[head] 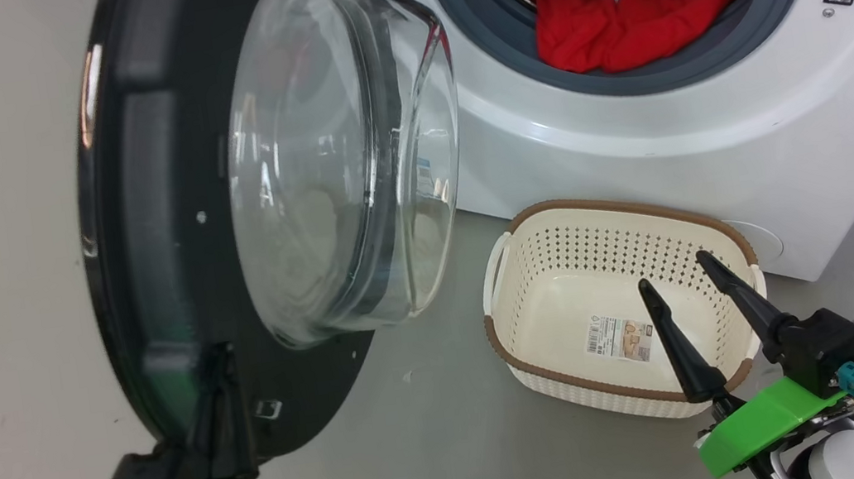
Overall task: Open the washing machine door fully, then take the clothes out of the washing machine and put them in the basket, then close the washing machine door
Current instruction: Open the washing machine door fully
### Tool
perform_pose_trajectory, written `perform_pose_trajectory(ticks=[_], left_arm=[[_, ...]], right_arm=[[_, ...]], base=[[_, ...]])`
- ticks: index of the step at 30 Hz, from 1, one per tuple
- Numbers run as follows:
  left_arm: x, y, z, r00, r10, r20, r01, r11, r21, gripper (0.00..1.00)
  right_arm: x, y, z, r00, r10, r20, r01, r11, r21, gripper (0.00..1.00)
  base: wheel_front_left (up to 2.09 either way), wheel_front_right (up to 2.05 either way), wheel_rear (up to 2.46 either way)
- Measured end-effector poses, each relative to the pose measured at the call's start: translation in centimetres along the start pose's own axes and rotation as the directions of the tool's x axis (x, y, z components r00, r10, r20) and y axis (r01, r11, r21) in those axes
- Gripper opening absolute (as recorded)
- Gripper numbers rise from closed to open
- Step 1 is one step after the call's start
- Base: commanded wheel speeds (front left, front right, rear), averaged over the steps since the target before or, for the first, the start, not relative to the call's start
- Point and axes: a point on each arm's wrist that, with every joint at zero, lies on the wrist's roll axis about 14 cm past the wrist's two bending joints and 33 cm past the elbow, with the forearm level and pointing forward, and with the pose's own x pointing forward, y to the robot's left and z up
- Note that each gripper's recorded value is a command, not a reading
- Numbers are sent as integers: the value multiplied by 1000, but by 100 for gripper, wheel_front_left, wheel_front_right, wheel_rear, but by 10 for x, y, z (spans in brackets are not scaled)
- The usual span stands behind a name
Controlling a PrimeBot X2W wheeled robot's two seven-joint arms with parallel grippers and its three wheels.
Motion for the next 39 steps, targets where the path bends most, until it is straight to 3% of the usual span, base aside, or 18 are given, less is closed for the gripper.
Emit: perform_pose_trajectory(ticks=[15,39], left_arm=[[10,58,-18,982,191,-5,-191,982,-1,0],[54,90,-10,953,303,13,-300,947,-113,0]], right_arm=[[4,2,-5,1000,16,-26,-16,1000,-7,100],[3,-9,-7,999,-4,-48,3,999,-32,100]], base=[[0,0,0],[0,0,0]])
